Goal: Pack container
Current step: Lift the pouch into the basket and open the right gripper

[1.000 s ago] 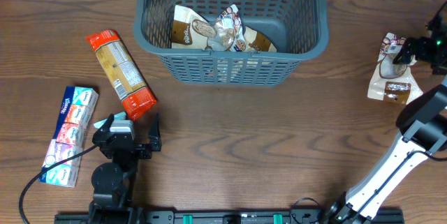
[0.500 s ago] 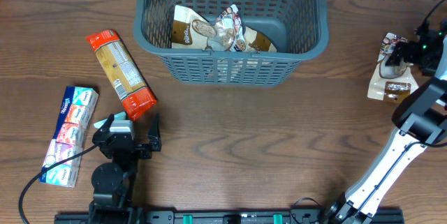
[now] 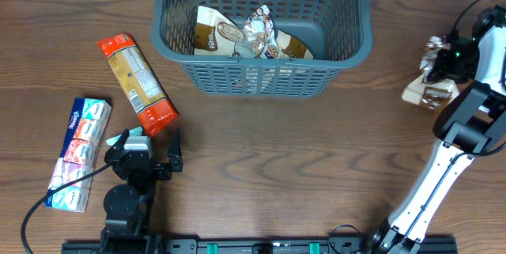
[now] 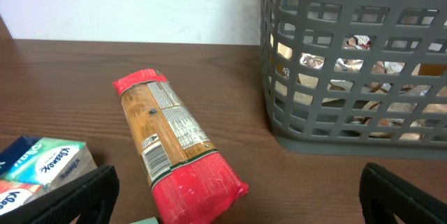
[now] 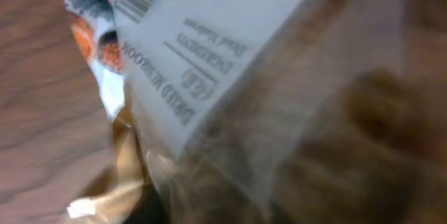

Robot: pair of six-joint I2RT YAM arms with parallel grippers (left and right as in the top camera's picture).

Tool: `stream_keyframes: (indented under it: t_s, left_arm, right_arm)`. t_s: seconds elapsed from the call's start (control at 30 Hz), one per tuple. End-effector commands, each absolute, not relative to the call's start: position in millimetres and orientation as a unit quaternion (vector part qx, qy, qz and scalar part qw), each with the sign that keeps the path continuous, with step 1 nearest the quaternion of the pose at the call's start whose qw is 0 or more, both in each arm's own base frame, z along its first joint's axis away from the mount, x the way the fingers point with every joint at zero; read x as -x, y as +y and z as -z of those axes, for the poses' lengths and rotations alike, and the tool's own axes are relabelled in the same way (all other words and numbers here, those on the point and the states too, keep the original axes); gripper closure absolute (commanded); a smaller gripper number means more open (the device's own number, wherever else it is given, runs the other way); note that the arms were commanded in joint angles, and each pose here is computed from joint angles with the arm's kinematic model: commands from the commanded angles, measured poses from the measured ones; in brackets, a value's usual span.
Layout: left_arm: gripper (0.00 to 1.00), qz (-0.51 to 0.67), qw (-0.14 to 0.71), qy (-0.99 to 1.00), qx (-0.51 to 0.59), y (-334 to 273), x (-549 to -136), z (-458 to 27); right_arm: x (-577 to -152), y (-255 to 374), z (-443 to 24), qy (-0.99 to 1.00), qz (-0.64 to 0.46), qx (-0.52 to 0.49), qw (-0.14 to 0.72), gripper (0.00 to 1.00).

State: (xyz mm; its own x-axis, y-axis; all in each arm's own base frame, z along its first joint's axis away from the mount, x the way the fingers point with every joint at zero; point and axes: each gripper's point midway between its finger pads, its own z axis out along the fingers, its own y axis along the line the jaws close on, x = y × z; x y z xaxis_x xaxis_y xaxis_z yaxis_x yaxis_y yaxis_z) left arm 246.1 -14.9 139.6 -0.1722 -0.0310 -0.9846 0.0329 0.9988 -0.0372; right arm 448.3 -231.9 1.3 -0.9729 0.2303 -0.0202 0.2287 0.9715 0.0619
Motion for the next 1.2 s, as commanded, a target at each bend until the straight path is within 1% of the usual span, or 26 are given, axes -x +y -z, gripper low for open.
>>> stream_keyframes:
  t_s: [0.0,0.1,0.17,0.3,0.43,0.6,0.67,0.7,0.77,0.8,0.83,0.93,1.03,1.17]
  left_arm:
    - [0.01,0.020,0.622,0.782,0.010,-11.6,-244.5,-120.8]
    - [0.02,0.020,0.622,0.782,0.010,-11.6,-244.5,-120.8]
    - [0.01,0.020,0.622,0.782,0.010,-11.6,-244.5,-120.8]
    - [0.01,0.020,0.622,0.782,0.010,-11.6,-244.5,-120.8]
    - [0.01,0.020,0.622,0.782,0.010,-11.6,-244.5,-120.8]
    - [0.01,0.019,0.623,0.782,0.010,-11.5,-244.6,-120.8]
    - [0.01,0.019,0.623,0.782,0.010,-11.5,-244.6,-120.8]
    - [0.01,0.019,0.623,0.782,0.010,-11.5,-244.6,-120.8]
    - [0.01,0.019,0.623,0.782,0.010,-11.4,-244.6,-120.8]
    - [0.01,0.019,0.623,0.782,0.010,-11.4,-244.6,-120.8]
    - [0.02,0.019,0.623,0.782,0.011,-11.3,-244.6,-120.8]
    - [0.02,0.019,0.623,0.782,0.010,-11.4,-244.6,-120.8]
    - [0.01,0.019,0.623,0.782,0.011,-11.3,-244.6,-120.9]
    - [0.02,0.019,0.623,0.782,0.011,-11.4,-244.6,-120.9]
  right_arm:
    - [-452.6,-214.3,8.2,0.994,-0.048,-0.103,0.006,0.99]
    - [-461.0,-203.8,-3.4,0.994,-0.055,-0.093,0.022,0.99]
    - [-469.5,-198.1,-19.5,0.994,-0.054,-0.085,0.042,0.99]
    - [-491.0,-187.6,-77.0,0.992,-0.033,-0.063,0.106,0.99]
    - [-510.9,-161.0,-179.2,0.976,-0.011,-0.021,0.216,0.99]
    - [-514.4,-102.9,-320.3,0.923,0.001,0.061,0.379,0.99]
    - [-506.0,-70.1,-370.0,0.894,0.013,0.118,0.433,0.99]
    - [-498.6,-47.0,-394.5,0.874,0.022,0.163,0.458,0.99]
    - [-482.6,-3.9,-426.8,0.835,0.036,0.249,0.489,0.99]
    - [-475.8,13.9,-436.5,0.819,0.040,0.284,0.498,0.99]
    - [-465.5,42.3,-447.6,0.790,0.047,0.340,0.507,0.99]
    - [-445.5,105.6,-455.0,0.725,0.056,0.459,0.510,0.99]
    - [-434.2,160.1,-442.0,0.672,0.047,0.547,0.496,0.99]
    - [-435.3,209.4,-404.8,0.640,0.023,0.614,0.462,0.99]
